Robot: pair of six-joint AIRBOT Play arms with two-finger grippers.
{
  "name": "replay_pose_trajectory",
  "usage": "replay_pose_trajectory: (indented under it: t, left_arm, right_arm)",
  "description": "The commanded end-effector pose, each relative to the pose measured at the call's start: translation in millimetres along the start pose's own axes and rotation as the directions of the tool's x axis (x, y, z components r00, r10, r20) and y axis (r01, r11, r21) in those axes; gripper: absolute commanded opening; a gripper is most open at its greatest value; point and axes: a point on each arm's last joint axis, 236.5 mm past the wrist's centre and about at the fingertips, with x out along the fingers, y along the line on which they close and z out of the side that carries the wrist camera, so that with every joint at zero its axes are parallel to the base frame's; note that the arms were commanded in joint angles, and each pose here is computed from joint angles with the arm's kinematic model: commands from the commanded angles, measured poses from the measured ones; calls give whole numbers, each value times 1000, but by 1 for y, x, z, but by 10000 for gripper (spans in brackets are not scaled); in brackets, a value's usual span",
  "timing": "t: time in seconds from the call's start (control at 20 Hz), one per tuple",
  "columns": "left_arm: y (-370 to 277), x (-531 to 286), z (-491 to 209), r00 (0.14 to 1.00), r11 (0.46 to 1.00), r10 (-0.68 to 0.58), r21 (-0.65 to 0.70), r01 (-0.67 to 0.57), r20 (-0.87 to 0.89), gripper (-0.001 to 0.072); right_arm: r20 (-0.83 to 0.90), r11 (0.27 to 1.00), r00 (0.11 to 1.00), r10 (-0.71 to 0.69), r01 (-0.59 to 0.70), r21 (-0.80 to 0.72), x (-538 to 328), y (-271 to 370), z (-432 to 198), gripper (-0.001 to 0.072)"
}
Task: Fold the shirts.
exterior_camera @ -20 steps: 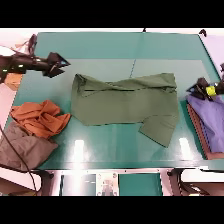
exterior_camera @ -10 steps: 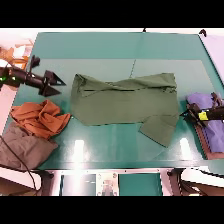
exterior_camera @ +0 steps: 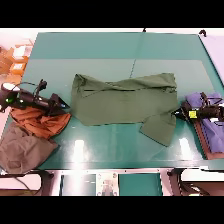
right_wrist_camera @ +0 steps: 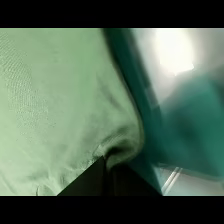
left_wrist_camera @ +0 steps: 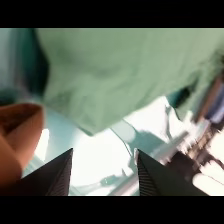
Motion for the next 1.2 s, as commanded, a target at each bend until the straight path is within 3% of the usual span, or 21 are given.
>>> replay_pose_trajectory:
  t: [0.0, 0.2, 0.4, 0.45, 0.5, 0.55, 0.75, 0.9, 0.95, 1.05, 1.15]
  left_arm:
    - [17, 21, -13, 995, 999, 46, 14, -48, 91, 467]
    - [15, 78, -31, 987, 984, 143, 95, -151, 78, 468]
    - [12, 91, 2, 947, 968, 206, 88, -233, 248, 466]
    - [11, 90, 5, 944, 971, 201, 75, -227, 262, 406]
    - [7, 91, 4, 949, 973, 191, 82, -218, 252, 175]
    - [-1, 91, -1, 959, 974, 175, 107, -202, 222, 26]
    - [-89, 54, 9, 976, 953, 43, 284, -105, 214, 25]
    - [-211, -32, 25, 920, 861, -136, 503, -74, 369, 25]
    - [-257, -69, 20, 884, 808, -212, 584, -81, 417, 25]
    - [-338, -142, -4, 796, 691, -359, 712, -125, 488, 25]
    - [-409, -217, -50, 688, 561, -506, 804, -196, 521, 26]
  right_arm:
    - [31, 999, 999, 21, -20, -38, 0, 14, 14, 20]
    - [55, 998, 998, 29, -25, -54, -6, 21, 25, 21]
    - [45, 998, 998, 34, -31, -54, -6, 22, 23, 20]
    - [42, 998, 999, 35, -33, -54, -6, 22, 22, 20]
    - [37, 998, 999, 37, -35, -55, -7, 23, 21, 20]
    - [29, 998, 999, 41, -40, -58, -8, 25, 20, 20]
    - [65, 979, 985, 159, -149, -138, -49, 80, 32, 20]
    - [206, 913, 929, 309, -229, -337, -138, 167, 48, 20]
    - [279, 879, 891, 360, -223, -422, -180, 200, 49, 19]
    - [421, 801, 785, 455, -154, -578, -269, 259, 37, 20]
    - [588, 733, 599, 544, 1, -680, -374, 312, 5, 20]
